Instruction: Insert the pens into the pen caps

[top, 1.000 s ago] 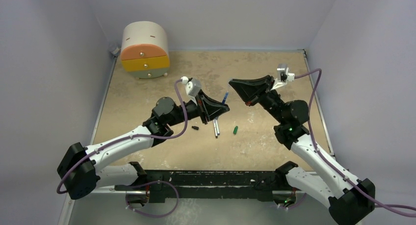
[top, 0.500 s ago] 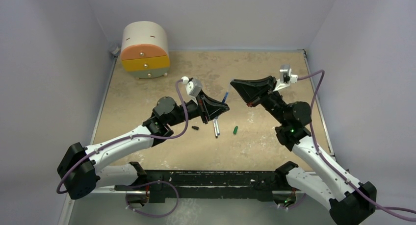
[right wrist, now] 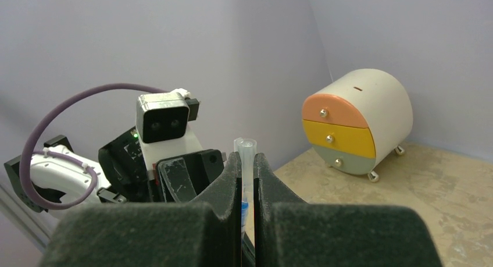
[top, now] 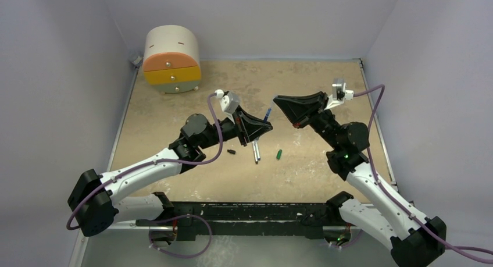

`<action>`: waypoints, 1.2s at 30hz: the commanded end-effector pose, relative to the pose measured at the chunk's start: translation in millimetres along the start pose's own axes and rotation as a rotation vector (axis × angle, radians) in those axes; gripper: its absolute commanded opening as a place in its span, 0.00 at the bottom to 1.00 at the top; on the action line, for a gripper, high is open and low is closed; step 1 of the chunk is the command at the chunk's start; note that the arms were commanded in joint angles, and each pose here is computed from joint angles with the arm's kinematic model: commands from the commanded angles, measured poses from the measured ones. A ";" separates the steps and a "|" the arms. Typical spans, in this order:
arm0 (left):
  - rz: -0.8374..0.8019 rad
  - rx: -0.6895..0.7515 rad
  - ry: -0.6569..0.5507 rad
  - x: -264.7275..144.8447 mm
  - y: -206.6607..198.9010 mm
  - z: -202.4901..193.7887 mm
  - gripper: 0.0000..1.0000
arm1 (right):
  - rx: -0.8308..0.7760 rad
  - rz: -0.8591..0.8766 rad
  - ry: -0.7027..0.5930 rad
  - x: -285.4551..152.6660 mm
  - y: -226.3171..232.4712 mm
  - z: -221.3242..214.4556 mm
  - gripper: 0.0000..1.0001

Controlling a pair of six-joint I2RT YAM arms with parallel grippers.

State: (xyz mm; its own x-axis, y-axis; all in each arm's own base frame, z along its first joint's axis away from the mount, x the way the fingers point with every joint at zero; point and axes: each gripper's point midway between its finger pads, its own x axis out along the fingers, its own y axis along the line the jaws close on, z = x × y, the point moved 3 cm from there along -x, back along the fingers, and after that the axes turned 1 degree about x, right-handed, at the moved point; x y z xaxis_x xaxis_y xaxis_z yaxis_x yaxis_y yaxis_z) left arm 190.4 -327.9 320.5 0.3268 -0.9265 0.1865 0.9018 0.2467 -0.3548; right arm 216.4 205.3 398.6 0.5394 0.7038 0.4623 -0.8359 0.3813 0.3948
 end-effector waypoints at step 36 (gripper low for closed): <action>0.138 0.234 -0.276 -5.2 3.0 76.9 0.00 | 0.110 0.074 0.066 -1.1 0.3 -29.1 0.00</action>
State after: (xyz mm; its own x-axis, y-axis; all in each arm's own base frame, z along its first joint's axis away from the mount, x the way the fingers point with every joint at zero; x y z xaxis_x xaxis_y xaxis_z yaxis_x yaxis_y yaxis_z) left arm 205.8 -321.7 322.1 0.4287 -0.8859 0.1772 0.8914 0.3828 -0.2427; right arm 217.6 215.8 383.5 0.4982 0.7261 0.4739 -0.8437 0.2802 0.4579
